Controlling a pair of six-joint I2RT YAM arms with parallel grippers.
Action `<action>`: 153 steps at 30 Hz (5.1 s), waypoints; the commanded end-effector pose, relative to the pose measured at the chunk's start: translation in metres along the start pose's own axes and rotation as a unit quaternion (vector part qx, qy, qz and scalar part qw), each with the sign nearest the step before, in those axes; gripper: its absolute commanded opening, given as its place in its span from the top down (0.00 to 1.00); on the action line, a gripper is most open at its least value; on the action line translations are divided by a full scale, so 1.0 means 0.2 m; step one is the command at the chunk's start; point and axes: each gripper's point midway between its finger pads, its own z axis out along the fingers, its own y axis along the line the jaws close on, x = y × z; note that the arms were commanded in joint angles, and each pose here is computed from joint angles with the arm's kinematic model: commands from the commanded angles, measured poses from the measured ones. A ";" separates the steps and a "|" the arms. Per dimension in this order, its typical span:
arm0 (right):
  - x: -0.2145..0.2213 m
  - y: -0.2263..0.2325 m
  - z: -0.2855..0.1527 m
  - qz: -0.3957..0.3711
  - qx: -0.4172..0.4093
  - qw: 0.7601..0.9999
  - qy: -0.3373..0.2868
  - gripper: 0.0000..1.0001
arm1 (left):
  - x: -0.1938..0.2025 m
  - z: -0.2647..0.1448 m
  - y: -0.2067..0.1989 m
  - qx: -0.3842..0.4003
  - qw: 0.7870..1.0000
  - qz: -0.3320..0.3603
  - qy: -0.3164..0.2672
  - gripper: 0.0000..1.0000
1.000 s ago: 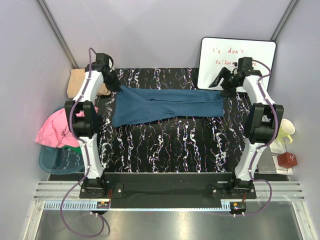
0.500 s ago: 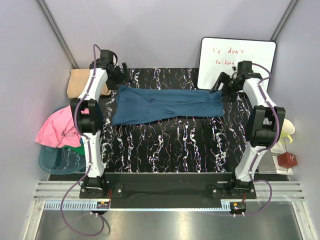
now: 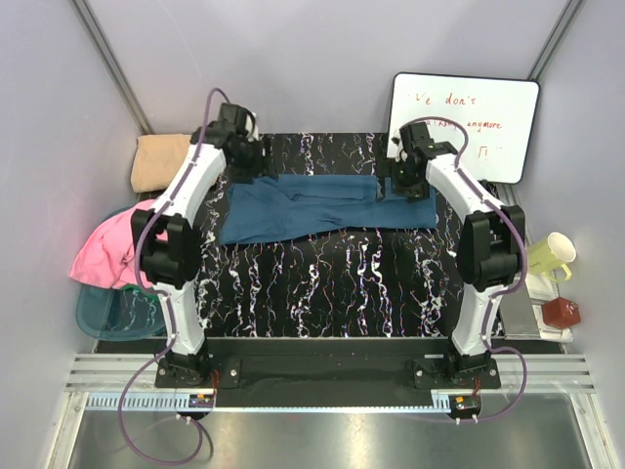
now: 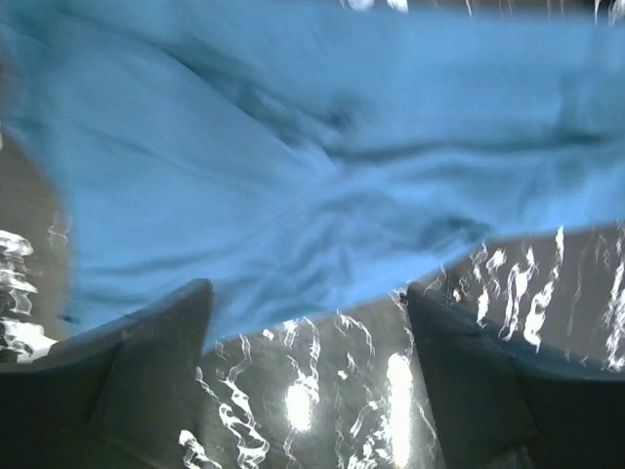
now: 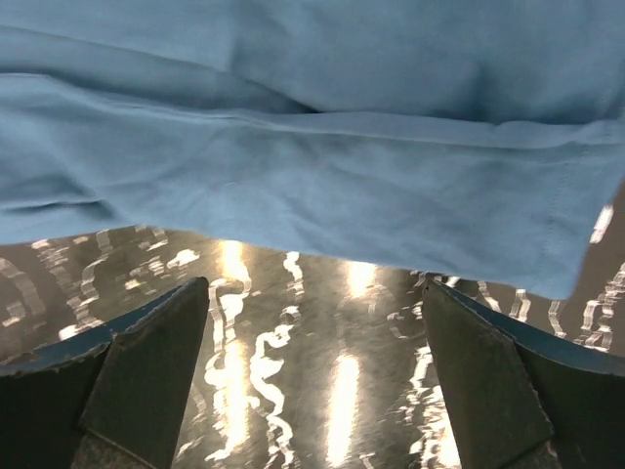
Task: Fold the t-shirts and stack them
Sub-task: Fold the other side of the tshirt into a rectangle, then rotate the tshirt 90 degrees
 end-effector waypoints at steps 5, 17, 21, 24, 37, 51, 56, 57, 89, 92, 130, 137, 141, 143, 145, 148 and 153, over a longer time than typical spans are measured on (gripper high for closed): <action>-0.10 -0.20 0.18 -0.028 0.110 0.993 -0.013 0.91 | 0.30 0.21 -0.12 0.017 0.995 0.058 0.078 1.00; 0.13 -0.22 0.42 -0.005 0.132 0.988 0.079 1.00 | 0.47 0.17 -0.13 0.007 0.992 0.076 0.105 1.00; 0.30 -0.13 0.38 -0.019 0.114 0.987 0.113 1.00 | 0.49 0.09 -0.10 -0.001 0.992 0.082 0.095 1.00; 0.45 -0.06 0.31 -0.024 0.095 0.985 0.141 1.00 | 0.51 0.05 -0.08 -0.010 0.992 0.084 0.094 1.00; 0.98 0.68 -0.23 -0.163 -0.023 0.961 0.222 1.00 | 0.62 0.01 0.03 -0.059 0.991 0.061 0.107 1.00; 0.18 0.41 0.18 -0.158 0.115 0.977 0.081 1.00 | 0.51 0.21 0.20 -0.122 0.983 0.001 0.139 1.00; 0.13 0.41 0.38 -0.151 0.111 0.978 0.093 1.00 | 0.50 0.32 0.20 -0.133 0.978 -0.021 0.158 1.00; 0.12 0.42 0.44 -0.150 0.114 0.978 0.093 1.00 | 0.49 0.33 0.22 -0.148 0.976 -0.030 0.159 1.00; 0.54 0.50 0.04 -0.138 0.031 0.973 0.183 1.00 | 0.21 0.29 -0.44 0.028 0.997 0.015 0.073 1.00; 0.38 0.47 0.04 -0.122 0.051 0.980 0.152 1.00 | 0.32 0.10 -0.61 0.075 0.994 0.050 0.061 1.00; -0.24 -0.01 -0.05 0.031 0.028 0.998 0.049 1.00 | 1.79 0.15 -0.51 -0.019 0.908 0.218 0.358 1.00; -0.20 0.26 -0.04 -0.018 -0.020 0.998 0.054 0.99 | 1.63 -0.01 -0.15 -0.105 0.918 0.184 0.336 1.00; -0.17 0.48 0.01 -0.058 -0.045 0.996 0.056 0.99 | 1.56 -0.13 -0.02 -0.144 0.919 0.158 0.330 1.00; -0.12 0.60 0.05 -0.075 -0.058 0.993 0.064 0.99 | 1.53 -0.17 -0.01 -0.134 0.925 0.150 0.322 1.00; -0.12 0.69 0.09 -0.084 -0.073 0.992 0.060 0.99 | 1.49 -0.22 -0.03 -0.119 0.934 0.153 0.302 1.00; -0.14 0.80 0.12 -0.096 -0.096 0.990 0.045 0.99 | 1.38 -0.27 -0.12 -0.095 0.949 0.152 0.258 1.00; -0.25 0.90 0.21 -0.087 -0.123 0.989 0.001 0.99 | 1.23 -0.33 -0.19 -0.088 0.965 0.140 0.203 1.00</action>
